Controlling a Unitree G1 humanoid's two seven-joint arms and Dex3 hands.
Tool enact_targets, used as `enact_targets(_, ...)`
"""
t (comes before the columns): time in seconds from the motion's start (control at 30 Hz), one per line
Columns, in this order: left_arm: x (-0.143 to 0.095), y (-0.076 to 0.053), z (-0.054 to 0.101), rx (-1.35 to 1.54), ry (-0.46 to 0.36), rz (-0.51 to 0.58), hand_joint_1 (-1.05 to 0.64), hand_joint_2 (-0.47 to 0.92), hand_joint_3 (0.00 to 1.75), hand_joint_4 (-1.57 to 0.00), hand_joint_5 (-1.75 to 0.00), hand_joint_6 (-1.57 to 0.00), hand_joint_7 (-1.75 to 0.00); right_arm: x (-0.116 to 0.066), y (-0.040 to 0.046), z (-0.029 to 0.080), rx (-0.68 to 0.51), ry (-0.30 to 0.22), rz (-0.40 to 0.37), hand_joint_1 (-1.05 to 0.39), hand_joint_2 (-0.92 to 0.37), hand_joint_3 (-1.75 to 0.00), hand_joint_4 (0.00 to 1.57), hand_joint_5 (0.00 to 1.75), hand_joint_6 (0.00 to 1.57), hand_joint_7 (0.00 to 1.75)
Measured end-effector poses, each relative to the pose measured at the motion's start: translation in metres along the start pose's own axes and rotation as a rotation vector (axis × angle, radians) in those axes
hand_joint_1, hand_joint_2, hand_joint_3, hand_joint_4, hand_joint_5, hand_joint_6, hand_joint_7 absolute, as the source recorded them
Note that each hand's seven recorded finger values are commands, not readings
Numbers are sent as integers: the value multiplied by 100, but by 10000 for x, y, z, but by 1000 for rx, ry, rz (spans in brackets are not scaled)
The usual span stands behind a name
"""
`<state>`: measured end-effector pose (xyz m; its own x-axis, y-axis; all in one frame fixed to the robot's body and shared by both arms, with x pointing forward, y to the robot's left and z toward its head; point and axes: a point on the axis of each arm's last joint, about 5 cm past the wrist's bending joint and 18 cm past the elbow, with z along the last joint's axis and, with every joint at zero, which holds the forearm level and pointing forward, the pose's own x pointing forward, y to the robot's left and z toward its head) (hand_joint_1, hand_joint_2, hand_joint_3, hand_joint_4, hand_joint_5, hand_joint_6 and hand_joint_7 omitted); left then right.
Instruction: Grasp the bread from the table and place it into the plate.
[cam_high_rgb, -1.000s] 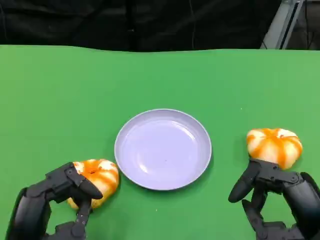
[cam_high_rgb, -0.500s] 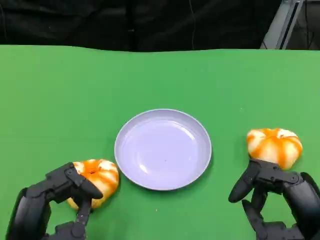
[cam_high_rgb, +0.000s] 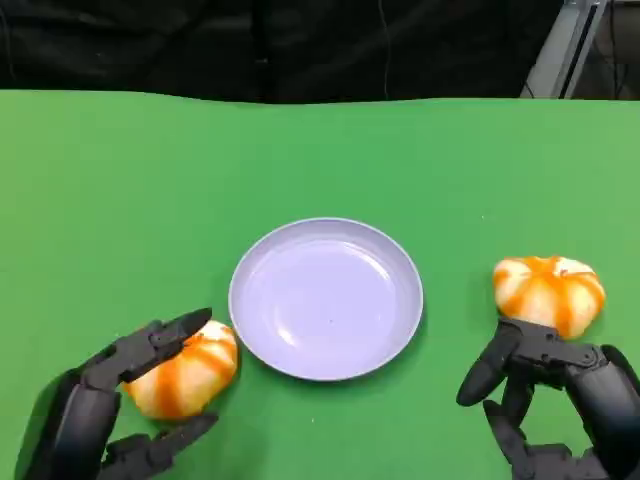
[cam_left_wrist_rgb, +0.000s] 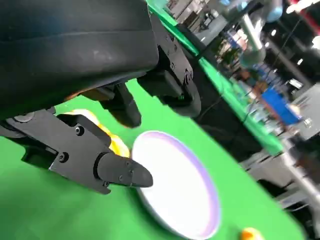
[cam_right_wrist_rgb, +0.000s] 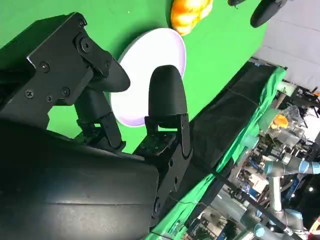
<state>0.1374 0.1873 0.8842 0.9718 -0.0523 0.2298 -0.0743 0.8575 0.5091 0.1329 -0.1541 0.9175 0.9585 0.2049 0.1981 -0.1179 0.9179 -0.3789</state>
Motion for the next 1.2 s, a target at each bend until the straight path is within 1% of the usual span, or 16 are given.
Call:
enact_targets(0.1, 22, 18, -6, 114, 15, -34, -47, 91, 2, -33, -42, -39, 0, 0, 6, 2, 2, 0, 1, 3, -34, -129, 79, 166, 75, 136)
enact_targets(0.17, 37, 24, -13, 176, 22, -56, -48, 91, 2, -32, -42, -38, 0, 0, 8, 3, 3, 1, 1, 3, -34, -129, 80, 166, 75, 136)
enact_targets(0.27, 54, 19, -16, 211, 32, -68, -52, 92, 2, -27, -42, -36, 0, 1, 11, 6, 6, 1, 0, 5, -34, -130, 79, 166, 75, 136)
enact_targets(0.3, 77, 12, -6, 248, 36, -82, -53, 92, 3, -25, -41, -36, 0, -1, 10, 6, 6, 2, -2, 6, -34, -130, 79, 165, 75, 136)
enact_targets(0.4, 210, -9, 31, 469, 76, -179, -54, 91, 2, -25, -42, -36, 0, 1, 17, 12, 7, 0, 0, 6, -34, -131, 78, 164, 75, 136)
enact_targets(0.5, 301, -47, 65, 567, 81, -203, -54, 92, 1, -26, -44, -35, 0, -4, 19, 14, 7, 0, -1, 6, -34, -131, 80, 165, 75, 135)
enact_targets(0.7, 383, -116, 89, 655, 80, -230, -55, 92, 1, -26, -48, -36, -1, -6, 19, 29, 6, -6, -4, 5, -34, -130, 79, 164, 75, 134)
enact_targets(1.03, 477, -206, 50, 751, 143, -291, -57, 92, 6, -29, -50, -39, -1, -3, 17, 41, 0, -5, -5, 5, -34, -129, 79, 163, 75, 135)
enact_targets(1.07, 478, -211, 52, 751, 144, -292, -55, 92, 6, -31, -49, -41, -2, -3, 16, 40, 0, -3, -5, 5, -34, -129, 79, 163, 75, 135)
enact_targets(1.13, 499, -227, 36, 758, 154, -300, -51, 92, 10, -42, -42, -49, -3, -8, 14, 39, 0, -1, -6, 6, -34, -129, 79, 163, 75, 135)
enact_targets(1.2, 557, -306, -65, 777, 202, -349, -51, 92, 15, -49, -39, -54, -3, -1, 20, 47, 2, -6, -3, 6, -34, -129, 80, 163, 75, 135)
